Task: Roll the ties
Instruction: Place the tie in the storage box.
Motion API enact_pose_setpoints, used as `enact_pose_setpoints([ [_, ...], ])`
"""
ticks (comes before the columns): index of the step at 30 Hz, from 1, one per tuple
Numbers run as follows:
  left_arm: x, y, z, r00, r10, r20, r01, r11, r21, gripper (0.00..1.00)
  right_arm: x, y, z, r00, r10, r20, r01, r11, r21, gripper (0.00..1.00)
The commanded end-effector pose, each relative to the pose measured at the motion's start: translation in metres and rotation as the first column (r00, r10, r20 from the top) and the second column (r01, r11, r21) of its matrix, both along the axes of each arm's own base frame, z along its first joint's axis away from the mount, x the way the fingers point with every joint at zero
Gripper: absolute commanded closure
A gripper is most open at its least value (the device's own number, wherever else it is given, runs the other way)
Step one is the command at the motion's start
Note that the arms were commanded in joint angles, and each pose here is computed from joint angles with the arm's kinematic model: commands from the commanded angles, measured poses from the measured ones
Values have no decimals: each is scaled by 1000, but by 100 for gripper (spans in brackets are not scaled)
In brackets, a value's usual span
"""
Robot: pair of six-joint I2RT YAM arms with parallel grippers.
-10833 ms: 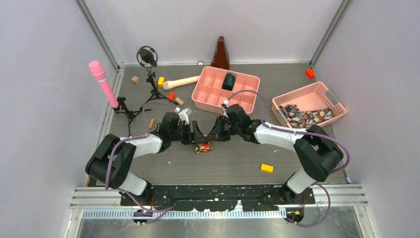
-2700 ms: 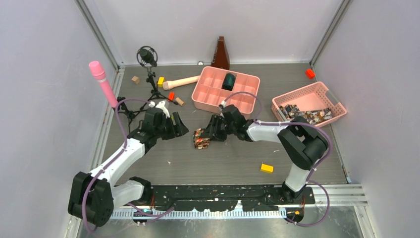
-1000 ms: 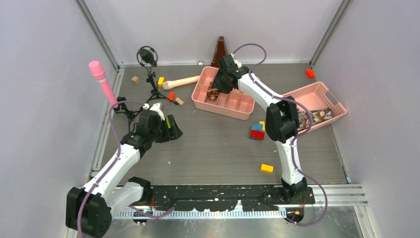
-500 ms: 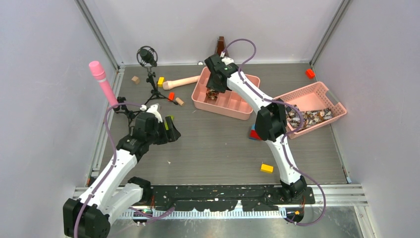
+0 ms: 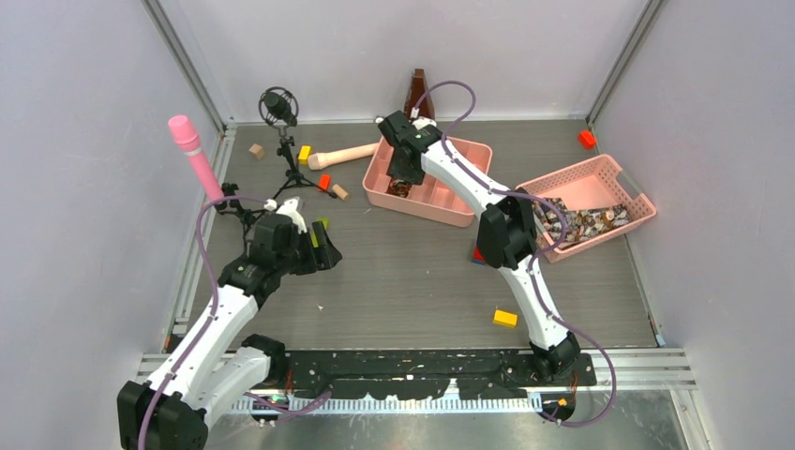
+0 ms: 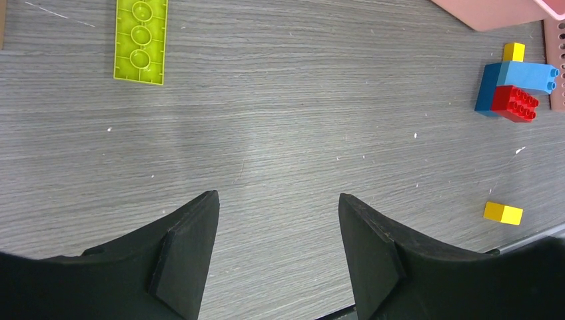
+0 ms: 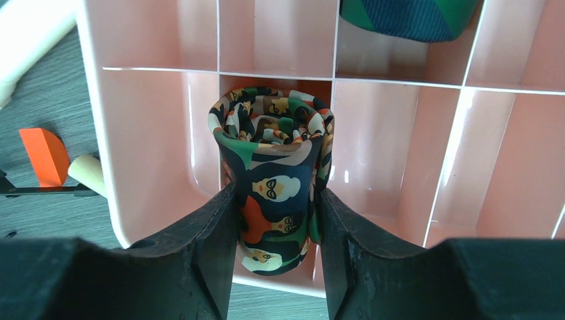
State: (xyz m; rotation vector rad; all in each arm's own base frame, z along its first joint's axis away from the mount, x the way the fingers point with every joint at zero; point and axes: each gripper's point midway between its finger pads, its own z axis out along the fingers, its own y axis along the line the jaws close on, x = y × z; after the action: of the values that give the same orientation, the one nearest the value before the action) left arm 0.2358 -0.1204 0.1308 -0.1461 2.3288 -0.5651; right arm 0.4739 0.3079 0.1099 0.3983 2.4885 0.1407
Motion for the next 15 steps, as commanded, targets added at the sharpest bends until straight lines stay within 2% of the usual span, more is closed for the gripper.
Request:
enact_pose_setpoints([
  [1, 3, -5, 19, 998, -24, 55, 25, 1000, -17, 31, -5, -2, -2, 999, -26, -21, 26, 1000, -18, 76],
  [10, 0, -5, 18, 999, -27, 46, 28, 999, -19, 31, -1, -6, -15, 999, -43, -27, 41, 998, -56, 75],
  [15, 0, -5, 19, 999, -24, 47, 24, 1000, -16, 31, 2, -6, -18, 999, -44, -21, 43, 997, -60, 63],
])
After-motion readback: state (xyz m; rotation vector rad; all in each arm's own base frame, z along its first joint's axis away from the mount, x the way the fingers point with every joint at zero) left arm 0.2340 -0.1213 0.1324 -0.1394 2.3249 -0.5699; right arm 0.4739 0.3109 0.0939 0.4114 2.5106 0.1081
